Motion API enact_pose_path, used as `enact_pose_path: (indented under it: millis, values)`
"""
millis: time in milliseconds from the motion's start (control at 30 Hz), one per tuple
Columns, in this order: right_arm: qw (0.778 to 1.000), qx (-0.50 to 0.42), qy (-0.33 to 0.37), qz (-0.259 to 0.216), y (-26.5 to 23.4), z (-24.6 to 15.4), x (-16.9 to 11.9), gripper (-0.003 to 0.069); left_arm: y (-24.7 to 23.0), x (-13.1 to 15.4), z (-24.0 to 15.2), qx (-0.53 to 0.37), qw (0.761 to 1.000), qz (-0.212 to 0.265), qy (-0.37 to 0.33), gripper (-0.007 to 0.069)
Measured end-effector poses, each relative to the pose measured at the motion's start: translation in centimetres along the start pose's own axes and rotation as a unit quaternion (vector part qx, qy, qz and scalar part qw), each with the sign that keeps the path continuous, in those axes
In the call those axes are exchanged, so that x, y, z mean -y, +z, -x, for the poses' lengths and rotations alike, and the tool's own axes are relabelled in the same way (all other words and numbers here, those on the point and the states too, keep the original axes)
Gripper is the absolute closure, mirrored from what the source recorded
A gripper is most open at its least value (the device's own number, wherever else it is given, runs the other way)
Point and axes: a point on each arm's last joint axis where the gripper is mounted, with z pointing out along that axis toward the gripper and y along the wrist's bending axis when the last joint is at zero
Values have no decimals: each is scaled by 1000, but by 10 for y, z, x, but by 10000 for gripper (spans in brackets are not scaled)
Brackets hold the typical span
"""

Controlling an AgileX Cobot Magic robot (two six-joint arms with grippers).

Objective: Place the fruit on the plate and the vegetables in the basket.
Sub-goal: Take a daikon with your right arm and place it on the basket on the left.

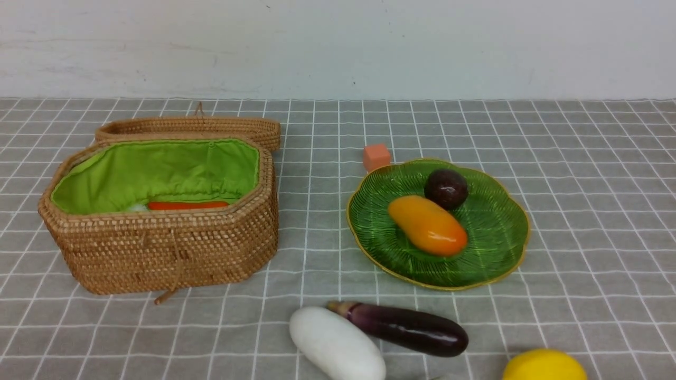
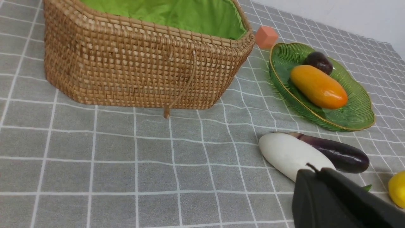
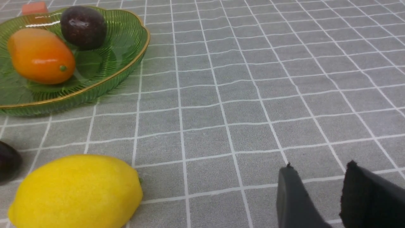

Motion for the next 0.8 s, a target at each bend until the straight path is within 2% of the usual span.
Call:
enact_pose_path:
  millis: [533,800]
  values:
    - [1000,5,-11,-4,0,1,1,418,0,0,0,0,1000,0,0,618]
    - [999,45,-10,1,1,6,0,418,0,0,0,0,1000,0,0,618]
